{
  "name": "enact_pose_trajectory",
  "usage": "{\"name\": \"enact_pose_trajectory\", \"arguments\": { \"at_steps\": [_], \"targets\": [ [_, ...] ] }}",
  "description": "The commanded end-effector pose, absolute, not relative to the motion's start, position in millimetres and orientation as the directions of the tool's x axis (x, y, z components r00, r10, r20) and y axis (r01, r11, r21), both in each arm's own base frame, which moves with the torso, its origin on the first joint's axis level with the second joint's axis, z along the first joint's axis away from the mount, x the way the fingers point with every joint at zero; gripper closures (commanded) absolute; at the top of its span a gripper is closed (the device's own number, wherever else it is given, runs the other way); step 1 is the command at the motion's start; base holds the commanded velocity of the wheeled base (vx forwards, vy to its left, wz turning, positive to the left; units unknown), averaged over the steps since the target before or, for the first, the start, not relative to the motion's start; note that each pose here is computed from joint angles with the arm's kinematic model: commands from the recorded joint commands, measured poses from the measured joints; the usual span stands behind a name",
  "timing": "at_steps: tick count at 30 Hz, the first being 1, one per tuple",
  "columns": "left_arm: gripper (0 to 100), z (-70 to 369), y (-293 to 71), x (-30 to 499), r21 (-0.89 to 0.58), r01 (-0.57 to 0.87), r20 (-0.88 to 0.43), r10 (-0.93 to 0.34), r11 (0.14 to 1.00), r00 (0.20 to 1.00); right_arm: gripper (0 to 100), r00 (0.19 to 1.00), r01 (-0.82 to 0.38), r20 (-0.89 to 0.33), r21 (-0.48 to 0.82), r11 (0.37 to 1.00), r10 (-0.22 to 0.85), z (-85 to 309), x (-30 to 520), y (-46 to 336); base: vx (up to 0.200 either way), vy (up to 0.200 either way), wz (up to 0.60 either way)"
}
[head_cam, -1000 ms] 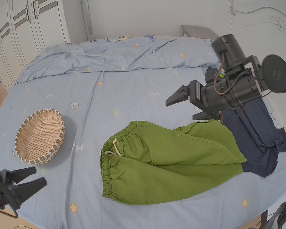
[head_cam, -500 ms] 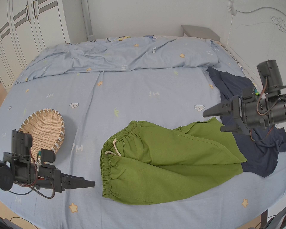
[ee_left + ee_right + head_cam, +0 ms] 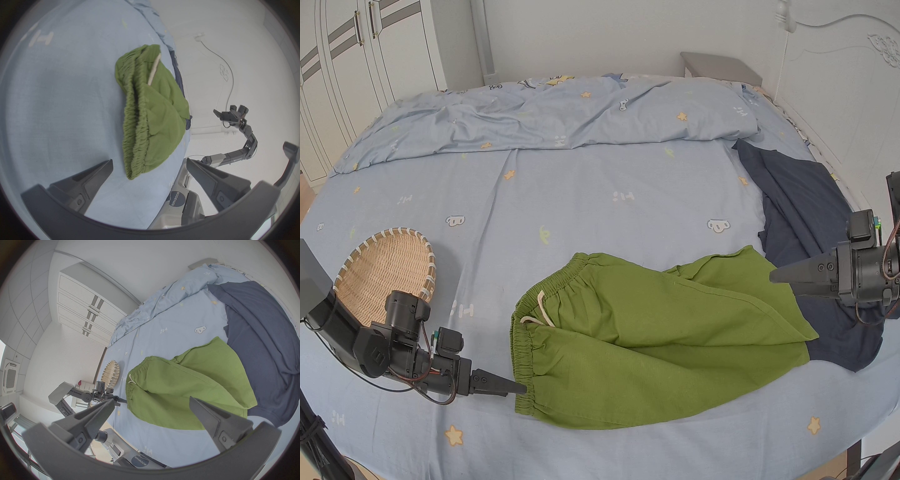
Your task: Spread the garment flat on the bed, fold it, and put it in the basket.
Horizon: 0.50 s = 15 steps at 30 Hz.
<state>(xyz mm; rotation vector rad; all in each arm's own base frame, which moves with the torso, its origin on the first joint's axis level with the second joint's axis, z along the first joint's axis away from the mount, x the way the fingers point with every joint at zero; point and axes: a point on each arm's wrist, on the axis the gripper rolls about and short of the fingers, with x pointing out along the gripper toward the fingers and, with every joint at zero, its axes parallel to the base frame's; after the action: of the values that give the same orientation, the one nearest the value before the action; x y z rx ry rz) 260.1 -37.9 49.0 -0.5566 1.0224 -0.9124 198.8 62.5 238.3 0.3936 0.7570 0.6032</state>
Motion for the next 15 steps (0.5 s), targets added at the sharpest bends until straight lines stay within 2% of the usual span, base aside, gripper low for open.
{"name": "enact_pose_trajectory", "arguments": {
  "at_steps": [1,15],
  "targets": [
    [0,39,-45,272,-0.785,0.339,-0.482,-0.855,0.518,0.191,0,0.580,-0.366,-0.510,0.533,0.763,0.635,240,195,61,0.000,0.000,0.00],
    [0,33,-61,276,-0.798,0.335,-0.485,-0.864,0.501,0.138,0,0.587,-0.364,-0.507,0.531,0.765,0.631,241,196,60,0.000,0.000,0.00]
  ]
}}
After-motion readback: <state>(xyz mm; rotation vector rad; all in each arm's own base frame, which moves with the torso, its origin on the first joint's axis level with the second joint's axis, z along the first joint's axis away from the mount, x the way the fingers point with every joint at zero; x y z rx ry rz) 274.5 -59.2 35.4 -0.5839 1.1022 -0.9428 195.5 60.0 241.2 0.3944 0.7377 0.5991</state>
